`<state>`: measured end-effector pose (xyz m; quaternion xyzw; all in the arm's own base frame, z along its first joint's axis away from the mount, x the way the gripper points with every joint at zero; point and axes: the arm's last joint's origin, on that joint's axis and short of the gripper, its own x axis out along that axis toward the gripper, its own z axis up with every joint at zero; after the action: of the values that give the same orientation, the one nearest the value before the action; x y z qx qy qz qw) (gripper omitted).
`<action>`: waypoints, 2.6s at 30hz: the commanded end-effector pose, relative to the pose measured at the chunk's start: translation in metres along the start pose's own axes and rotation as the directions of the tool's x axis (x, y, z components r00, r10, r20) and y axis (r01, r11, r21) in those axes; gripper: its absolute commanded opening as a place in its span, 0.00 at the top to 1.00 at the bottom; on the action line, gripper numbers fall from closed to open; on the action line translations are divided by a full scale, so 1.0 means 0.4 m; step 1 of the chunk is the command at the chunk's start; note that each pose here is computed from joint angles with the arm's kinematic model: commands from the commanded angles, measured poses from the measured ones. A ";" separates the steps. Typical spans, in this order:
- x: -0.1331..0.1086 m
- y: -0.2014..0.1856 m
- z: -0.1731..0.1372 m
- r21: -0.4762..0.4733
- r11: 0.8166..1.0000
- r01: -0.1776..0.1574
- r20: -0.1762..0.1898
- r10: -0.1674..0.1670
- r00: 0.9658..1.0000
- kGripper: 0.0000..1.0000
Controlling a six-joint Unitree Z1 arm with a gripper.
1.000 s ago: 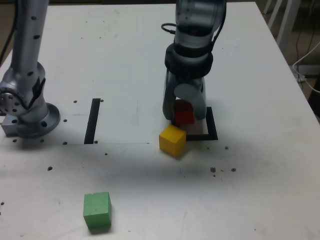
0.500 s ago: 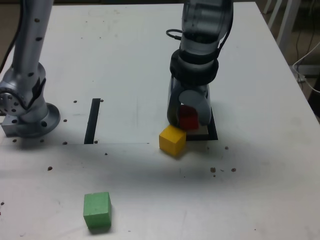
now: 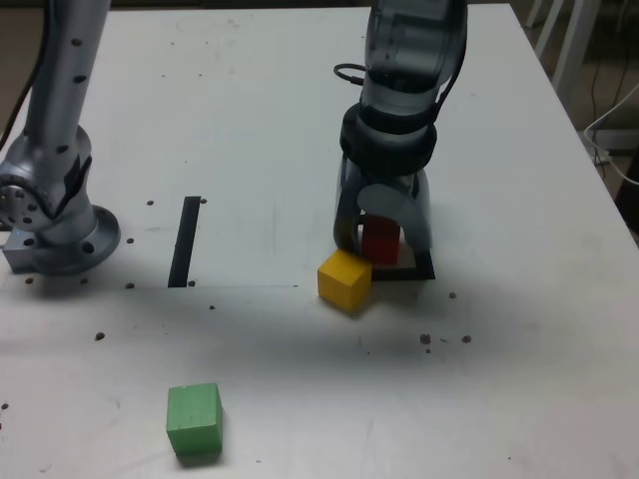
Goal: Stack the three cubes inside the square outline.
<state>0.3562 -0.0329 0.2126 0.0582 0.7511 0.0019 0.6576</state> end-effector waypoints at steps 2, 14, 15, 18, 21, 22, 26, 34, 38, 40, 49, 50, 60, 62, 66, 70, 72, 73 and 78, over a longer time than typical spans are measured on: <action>-0.001 -0.001 -0.005 0.004 1.000 -0.006 0.000 0.006 1.000 0.03; -0.072 0.006 -0.092 0.027 0.996 -0.083 0.030 0.083 0.996 0.01; -0.077 0.002 -0.098 0.045 0.995 -0.088 0.032 0.087 0.996 0.01; -0.092 -0.016 -0.113 0.115 0.989 -0.097 0.039 0.093 0.995 0.01; -0.103 -0.039 -0.127 0.188 0.977 -0.102 0.041 0.096 0.995 0.01; -0.105 -0.047 -0.131 0.211 0.972 -0.102 0.039 0.096 0.995 0.01; -0.108 -0.077 -0.145 0.290 0.952 -0.096 0.027 0.092 0.995 0.02; -0.098 -0.128 -0.167 0.406 0.910 -0.080 0.014 0.082 0.997 0.04; -0.089 -0.142 -0.170 0.438 0.896 -0.068 0.005 0.073 0.997 0.06; -0.084 -0.146 -0.167 0.451 0.890 -0.058 -0.001 0.065 0.998 0.06; -0.050 -0.166 -0.140 0.495 0.869 -0.018 -0.026 0.035 0.999 0.08; -0.046 -0.168 -0.136 0.499 0.867 -0.015 -0.029 0.034 0.999 0.08; -0.012 -0.201 -0.099 0.523 0.852 0.019 -0.057 0.013 0.998 0.17; -0.010 -0.205 -0.094 0.524 0.851 0.024 -0.059 0.009 0.998 0.24; -0.008 -0.209 -0.088 0.521 0.853 0.023 -0.059 0.009 0.998 0.48; -0.008 -0.210 -0.088 0.520 0.854 0.015 -0.055 0.016 0.998 0.68; -0.009 -0.210 -0.088 0.521 0.854 0.014 -0.054 0.017 0.998 0.71; -0.009 -0.210 -0.088 0.521 0.854 0.014 -0.055 0.017 0.998 0.71; -0.010 -0.210 -0.089 0.521 0.854 0.014 -0.056 0.017 0.998 0.71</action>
<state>0.3139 -0.1133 0.2148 0.2340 0.7420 -0.1994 0.5958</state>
